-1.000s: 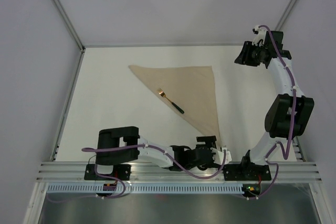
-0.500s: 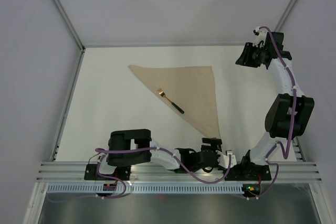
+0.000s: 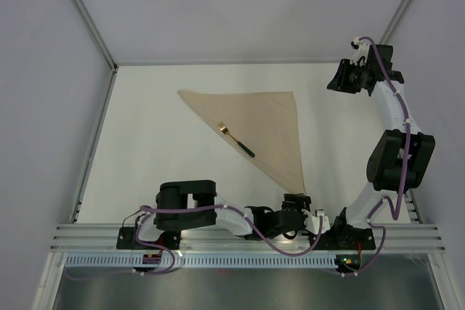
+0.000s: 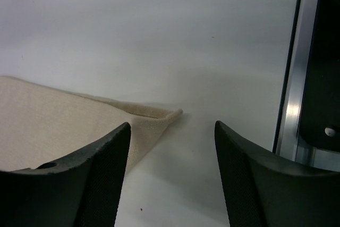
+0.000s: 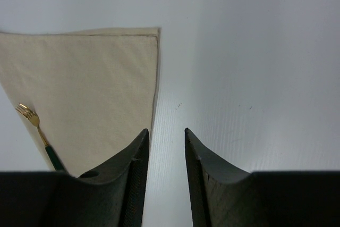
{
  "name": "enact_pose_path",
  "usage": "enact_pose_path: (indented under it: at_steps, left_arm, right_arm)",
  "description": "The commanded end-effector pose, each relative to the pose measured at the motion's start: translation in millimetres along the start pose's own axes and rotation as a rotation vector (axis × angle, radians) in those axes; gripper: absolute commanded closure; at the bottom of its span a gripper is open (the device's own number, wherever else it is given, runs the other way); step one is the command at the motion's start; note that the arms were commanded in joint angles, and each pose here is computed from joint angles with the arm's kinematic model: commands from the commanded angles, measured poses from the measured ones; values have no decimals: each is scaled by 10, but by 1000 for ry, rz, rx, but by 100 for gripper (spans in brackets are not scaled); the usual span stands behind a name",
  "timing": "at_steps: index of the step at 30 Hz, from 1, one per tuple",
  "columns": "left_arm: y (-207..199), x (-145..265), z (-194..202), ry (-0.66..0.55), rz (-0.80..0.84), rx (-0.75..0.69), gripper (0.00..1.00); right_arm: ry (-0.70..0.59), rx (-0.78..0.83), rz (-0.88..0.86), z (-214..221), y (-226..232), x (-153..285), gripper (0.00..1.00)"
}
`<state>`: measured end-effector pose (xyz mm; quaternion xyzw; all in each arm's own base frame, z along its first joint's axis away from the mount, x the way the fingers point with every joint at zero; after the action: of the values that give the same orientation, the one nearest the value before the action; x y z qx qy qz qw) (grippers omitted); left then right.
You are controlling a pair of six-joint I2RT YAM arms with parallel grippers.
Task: Fold the napkin, place the utensils inside, and roll it up
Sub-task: Fold the napkin
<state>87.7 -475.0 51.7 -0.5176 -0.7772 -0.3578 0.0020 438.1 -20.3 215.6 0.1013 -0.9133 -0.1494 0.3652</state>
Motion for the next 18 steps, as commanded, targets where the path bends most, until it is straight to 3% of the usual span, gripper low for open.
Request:
enact_pose_path:
  at_steps: [1,10,18]
  left_arm:
    - [-45,-74,-58,-32,21,-6,33]
    - [5,-109,-13,-21,20,26,51]
    - [83,-135,8,-15,17,68,60]
  right_arm:
    - [-26,-18,16,-49,-7,58,62]
    - [-22,-22,16,-43,-7,57,64]
    - [-20,-22,16,-35,-7,58,65]
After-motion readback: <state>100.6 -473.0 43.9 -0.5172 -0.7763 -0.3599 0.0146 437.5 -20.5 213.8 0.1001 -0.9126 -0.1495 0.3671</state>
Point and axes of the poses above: each gripper's point midway between its finger pads, its own x axis back along the fingers, its own y axis along the line the jaws close on, z = x × y, the point moved 4 cm from there along x, back along the fingers, and after that the axes turned 1 degree about -x, right-handed, at the moved point
